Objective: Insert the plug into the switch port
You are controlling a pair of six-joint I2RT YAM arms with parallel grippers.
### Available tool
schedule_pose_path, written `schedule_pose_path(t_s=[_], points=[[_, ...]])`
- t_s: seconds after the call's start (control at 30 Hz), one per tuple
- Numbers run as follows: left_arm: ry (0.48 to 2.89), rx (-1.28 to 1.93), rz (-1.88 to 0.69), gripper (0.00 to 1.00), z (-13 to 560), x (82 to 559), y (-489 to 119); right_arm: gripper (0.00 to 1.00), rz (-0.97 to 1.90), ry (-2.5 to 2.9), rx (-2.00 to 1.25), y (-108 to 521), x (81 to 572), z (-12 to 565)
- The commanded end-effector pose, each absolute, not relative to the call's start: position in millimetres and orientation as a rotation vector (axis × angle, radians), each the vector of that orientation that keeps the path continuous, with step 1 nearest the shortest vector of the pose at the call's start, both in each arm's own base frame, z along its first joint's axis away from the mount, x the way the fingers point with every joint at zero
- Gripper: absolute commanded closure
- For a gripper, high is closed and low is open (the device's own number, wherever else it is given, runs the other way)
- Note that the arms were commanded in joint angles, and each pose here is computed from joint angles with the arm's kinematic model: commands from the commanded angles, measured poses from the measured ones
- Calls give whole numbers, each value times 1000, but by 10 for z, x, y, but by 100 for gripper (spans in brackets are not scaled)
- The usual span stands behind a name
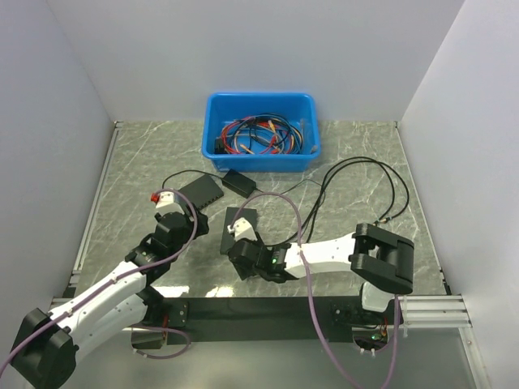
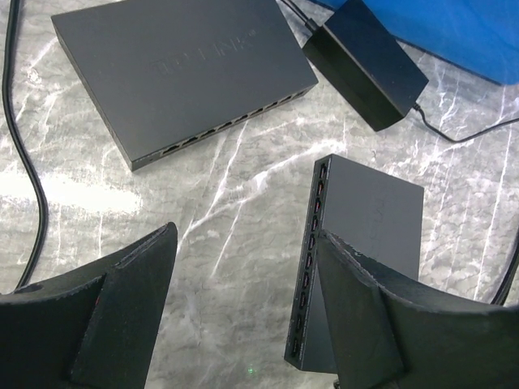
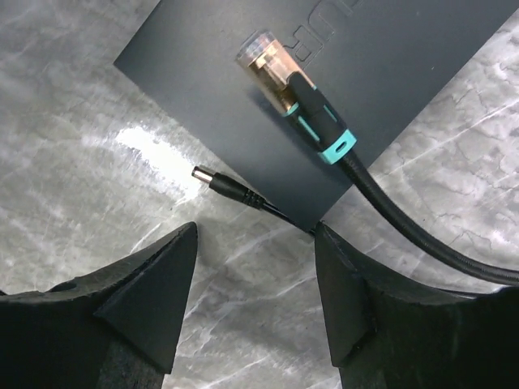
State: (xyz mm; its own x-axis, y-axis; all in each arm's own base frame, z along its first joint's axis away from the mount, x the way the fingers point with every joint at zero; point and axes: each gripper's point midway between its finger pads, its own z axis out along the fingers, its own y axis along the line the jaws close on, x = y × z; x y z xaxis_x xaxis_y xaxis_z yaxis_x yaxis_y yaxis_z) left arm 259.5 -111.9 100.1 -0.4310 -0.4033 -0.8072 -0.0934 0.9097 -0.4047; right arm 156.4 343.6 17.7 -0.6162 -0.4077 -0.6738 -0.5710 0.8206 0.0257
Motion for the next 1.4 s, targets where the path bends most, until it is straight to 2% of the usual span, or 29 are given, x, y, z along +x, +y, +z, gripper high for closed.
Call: schedule_pose_path(t_s=[0.0,0.23,0.47,0.6,0.73,0.87,0.93,1.03,1.13,1.17,1.27,1.37], points=[[1971,-376,-369,25,1119,2652,-1141,34,308,2333,-683,3494,1640,161],[1983,-366,-352,26,1098,2651,-1168,34,355,2327,-715,3579,1629,168],[1995,-355,-332,26,1076,2654,-1198,28,318,2321,-765,3567,1633,128],[1997,-348,-323,26,1076,2651,-1221,29,315,2341,-790,3580,1596,42],[2004,-343,-311,26,1065,2650,-1234,36,291,2388,-822,3569,1547,-126],[2001,-342,-315,26,1075,2645,-1238,55,284,2421,-826,3538,1501,-223],[1999,-343,-315,26,1077,2643,-1233,55,286,2431,-825,3508,1478,-231],[1996,-342,-318,26,1081,2641,-1237,50,293,2440,-813,3460,1449,-202],[1997,-343,-315,26,1082,2642,-1235,41,336,2429,-798,3443,1422,-91],[1998,-345,-314,26,1079,2643,-1230,35,359,2430,-803,3444,1395,-65],[1998,-345,-316,26,1080,2640,-1236,27,407,2422,-801,3421,1354,39],[1996,-349,-314,26,1083,2639,-1227,24,415,2425,-805,3358,1319,61]])
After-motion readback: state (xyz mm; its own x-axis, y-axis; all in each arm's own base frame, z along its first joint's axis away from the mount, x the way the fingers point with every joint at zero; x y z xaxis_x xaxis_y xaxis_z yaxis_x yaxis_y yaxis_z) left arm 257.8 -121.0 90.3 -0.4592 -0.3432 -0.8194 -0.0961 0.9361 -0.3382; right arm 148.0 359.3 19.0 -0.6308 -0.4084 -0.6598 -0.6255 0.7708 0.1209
